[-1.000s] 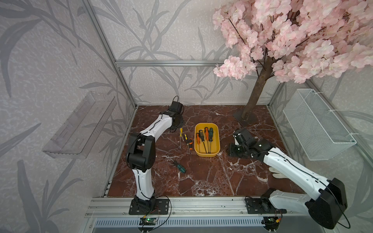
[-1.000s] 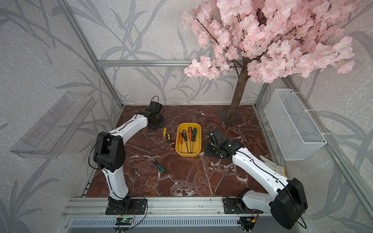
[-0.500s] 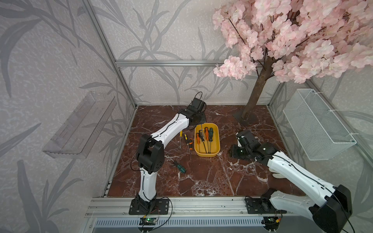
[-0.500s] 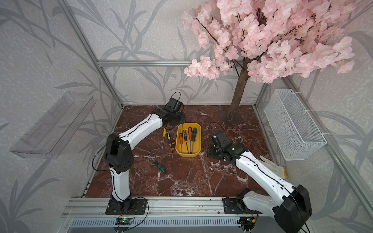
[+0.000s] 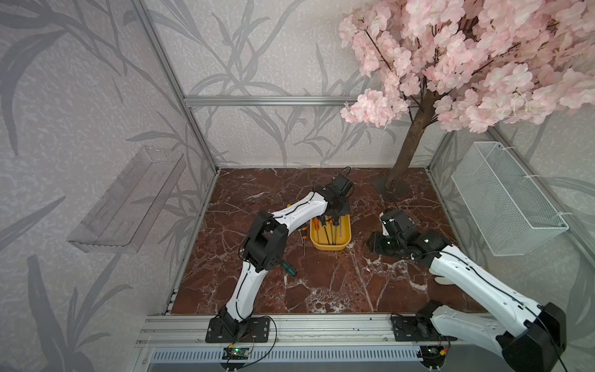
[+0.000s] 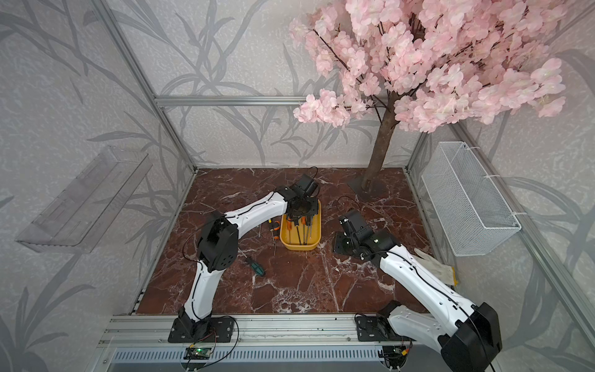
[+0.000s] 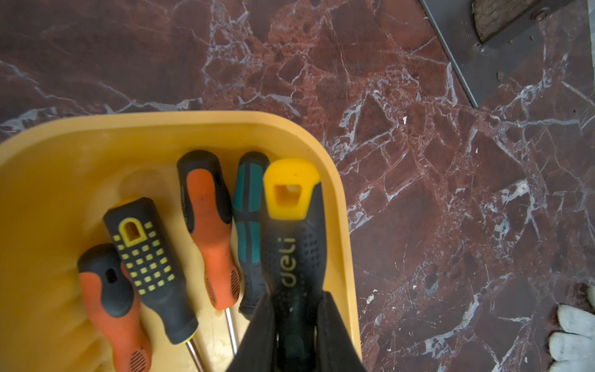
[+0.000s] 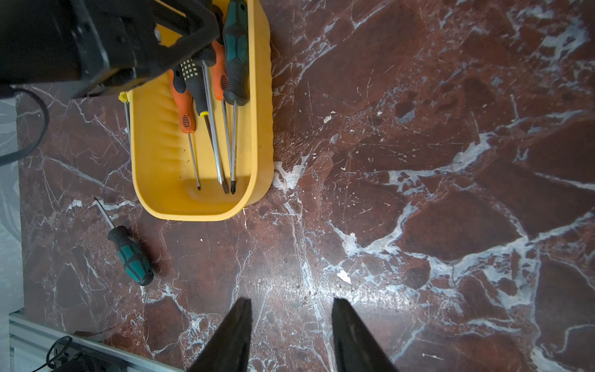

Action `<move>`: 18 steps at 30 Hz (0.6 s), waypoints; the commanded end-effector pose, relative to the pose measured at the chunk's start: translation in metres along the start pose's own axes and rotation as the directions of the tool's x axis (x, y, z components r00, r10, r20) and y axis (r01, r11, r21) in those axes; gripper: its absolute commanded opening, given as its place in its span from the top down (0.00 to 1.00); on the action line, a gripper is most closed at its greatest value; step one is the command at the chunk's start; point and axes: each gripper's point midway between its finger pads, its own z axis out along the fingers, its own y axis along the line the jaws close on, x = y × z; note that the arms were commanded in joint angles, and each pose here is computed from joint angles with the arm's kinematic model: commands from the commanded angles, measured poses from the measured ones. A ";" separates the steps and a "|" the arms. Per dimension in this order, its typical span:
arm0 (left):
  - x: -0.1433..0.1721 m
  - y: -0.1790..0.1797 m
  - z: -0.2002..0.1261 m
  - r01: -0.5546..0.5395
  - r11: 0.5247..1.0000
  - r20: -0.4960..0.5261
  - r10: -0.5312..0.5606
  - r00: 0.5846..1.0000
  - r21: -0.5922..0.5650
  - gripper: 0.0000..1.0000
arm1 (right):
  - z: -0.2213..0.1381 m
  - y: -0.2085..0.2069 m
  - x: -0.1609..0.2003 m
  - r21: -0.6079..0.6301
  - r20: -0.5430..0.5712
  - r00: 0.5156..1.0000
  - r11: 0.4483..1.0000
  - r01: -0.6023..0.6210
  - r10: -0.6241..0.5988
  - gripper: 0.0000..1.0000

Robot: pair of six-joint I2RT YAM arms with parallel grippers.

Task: Put the screwdriver on the desktop into the storage box
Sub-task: Place the screwdriver in the storage box.

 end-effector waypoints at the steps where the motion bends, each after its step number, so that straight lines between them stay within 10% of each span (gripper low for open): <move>1: -0.006 -0.006 0.005 0.006 1.000 0.022 -0.006 1.000 0.005 0.88 | -0.003 -0.008 0.000 0.023 0.008 1.000 1.000 -0.005 0.005 0.55; 18: 0.021 -0.008 0.035 -0.019 1.000 -0.028 0.019 0.999 0.006 0.74 | -0.002 -0.009 -0.001 0.030 -0.003 1.000 1.000 -0.009 0.009 0.55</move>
